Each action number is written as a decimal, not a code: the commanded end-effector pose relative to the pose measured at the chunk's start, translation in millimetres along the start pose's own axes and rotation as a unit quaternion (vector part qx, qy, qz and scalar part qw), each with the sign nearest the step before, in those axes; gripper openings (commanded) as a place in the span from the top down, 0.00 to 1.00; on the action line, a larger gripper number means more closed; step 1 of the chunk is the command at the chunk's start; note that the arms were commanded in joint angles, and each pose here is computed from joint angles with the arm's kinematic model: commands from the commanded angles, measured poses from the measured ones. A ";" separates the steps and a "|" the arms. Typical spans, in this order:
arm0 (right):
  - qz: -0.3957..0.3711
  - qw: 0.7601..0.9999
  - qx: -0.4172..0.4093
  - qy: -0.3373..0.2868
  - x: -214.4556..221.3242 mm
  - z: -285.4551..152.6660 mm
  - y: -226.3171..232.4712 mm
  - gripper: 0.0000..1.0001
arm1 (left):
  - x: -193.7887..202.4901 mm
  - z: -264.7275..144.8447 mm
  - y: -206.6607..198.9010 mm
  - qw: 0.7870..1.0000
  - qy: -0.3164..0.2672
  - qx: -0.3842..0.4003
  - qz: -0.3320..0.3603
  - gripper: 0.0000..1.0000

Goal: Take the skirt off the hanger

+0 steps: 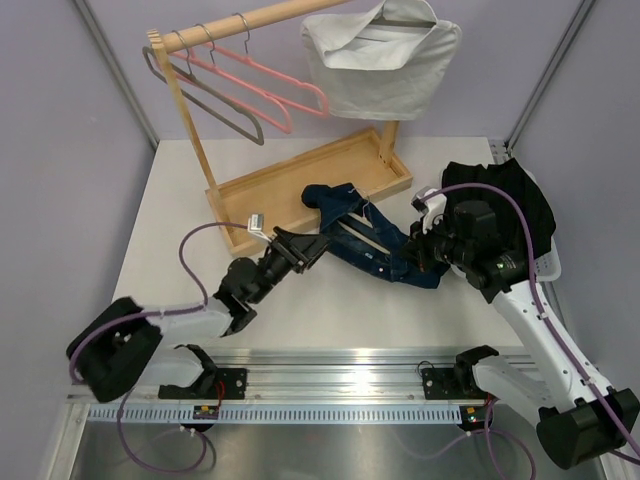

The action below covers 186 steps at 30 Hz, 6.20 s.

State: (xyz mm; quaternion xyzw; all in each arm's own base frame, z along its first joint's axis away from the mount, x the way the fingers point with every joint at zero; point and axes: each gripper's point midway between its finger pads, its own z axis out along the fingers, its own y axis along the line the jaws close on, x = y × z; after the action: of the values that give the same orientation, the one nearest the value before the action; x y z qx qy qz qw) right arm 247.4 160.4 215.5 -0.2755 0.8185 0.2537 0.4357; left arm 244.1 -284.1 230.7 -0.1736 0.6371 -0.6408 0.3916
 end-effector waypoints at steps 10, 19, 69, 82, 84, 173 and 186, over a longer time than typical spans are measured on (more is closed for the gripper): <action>-0.051 0.996 -0.012 -0.070 -25.8 -17.3 12.1 1.00 | 29.9 83.5 -40.3 0.966 -0.007 0.143 -0.215 0.67; -0.054 0.996 0.011 -0.065 -14.1 -18.2 4.9 1.00 | 22.3 89.7 -34.4 0.973 -0.045 0.122 -0.190 0.58; -0.058 0.993 -0.003 -0.101 -40.8 -37.5 19.2 1.00 | 11.0 101.2 -8.4 0.990 -0.087 -0.064 -0.089 0.57; -0.063 0.992 -0.016 -0.104 -40.0 -40.3 25.7 1.00 | 20.4 128.8 0.5 0.989 -0.077 -0.089 -0.093 0.54; -0.063 0.993 -0.018 -0.102 -39.2 -40.2 26.7 1.00 | 19.5 133.2 -1.8 0.989 -0.079 -0.087 -0.094 0.53; -0.165 0.985 -0.028 0.039 -61.0 35.0 73.9 0.33 | 91.5 39.6 -13.3 0.903 0.320 -0.047 0.283 1.00; -0.185 0.981 0.005 0.058 -45.5 41.6 61.5 0.38 | 82.6 44.3 -18.0 0.912 0.308 -0.057 0.265 1.00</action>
State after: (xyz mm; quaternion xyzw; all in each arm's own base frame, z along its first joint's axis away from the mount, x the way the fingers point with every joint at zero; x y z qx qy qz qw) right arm 246.2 252.5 246.1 -0.4314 0.7768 0.1827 0.4208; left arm 207.8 -365.4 181.6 0.1856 0.8239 -0.4585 0.2766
